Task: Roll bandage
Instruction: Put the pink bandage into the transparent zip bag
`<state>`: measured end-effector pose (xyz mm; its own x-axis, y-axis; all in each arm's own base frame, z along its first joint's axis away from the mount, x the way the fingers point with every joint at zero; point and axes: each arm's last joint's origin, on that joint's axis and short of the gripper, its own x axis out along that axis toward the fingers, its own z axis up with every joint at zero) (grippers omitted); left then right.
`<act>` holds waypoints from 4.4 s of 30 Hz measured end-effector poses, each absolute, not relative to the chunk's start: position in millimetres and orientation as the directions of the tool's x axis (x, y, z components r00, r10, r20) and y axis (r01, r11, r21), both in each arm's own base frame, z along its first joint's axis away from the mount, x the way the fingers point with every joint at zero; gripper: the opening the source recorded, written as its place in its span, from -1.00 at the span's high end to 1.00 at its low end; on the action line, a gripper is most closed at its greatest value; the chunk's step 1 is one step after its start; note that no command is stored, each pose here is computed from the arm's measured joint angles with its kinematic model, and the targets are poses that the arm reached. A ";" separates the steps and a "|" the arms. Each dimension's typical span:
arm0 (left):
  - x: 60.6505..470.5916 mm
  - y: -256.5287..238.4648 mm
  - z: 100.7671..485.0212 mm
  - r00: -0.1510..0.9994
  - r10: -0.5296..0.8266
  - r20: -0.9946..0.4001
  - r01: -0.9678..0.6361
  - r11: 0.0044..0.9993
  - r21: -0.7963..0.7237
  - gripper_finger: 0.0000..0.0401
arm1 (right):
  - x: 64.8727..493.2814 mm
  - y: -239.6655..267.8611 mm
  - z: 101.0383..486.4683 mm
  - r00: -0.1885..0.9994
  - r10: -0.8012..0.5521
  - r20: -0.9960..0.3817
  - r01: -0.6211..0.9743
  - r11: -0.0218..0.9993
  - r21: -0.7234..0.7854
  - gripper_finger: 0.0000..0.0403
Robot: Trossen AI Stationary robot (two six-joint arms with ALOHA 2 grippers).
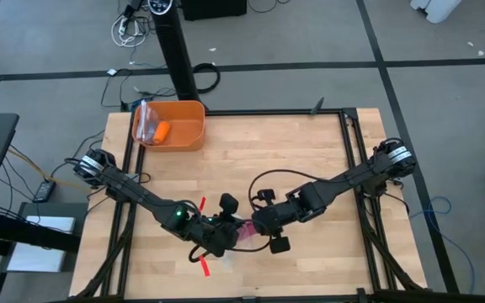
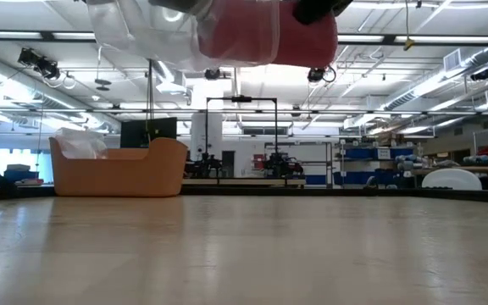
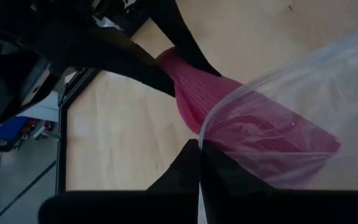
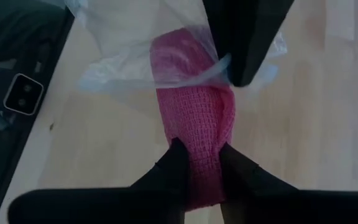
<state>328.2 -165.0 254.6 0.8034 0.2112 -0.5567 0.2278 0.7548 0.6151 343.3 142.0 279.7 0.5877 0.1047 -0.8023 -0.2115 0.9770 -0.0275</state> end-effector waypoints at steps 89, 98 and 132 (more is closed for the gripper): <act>288.8 -160.4 252.2 0.867 0.436 0.243 -0.491 0.660 0.569 0.99 | 314.3 220.9 289.8 0.777 -0.591 -0.216 0.594 0.802 -0.057 0.94; 287.4 -160.9 251.4 0.852 0.475 0.222 -0.511 0.659 0.552 0.97 | 316.1 222.5 296.2 0.793 -0.574 -0.203 0.548 0.818 -0.173 0.98; 264.3 -187.3 254.5 0.856 0.494 0.154 -0.513 0.773 0.373 0.36 | 299.3 201.2 334.1 0.825 -0.516 -0.230 0.434 0.840 -0.327 1.00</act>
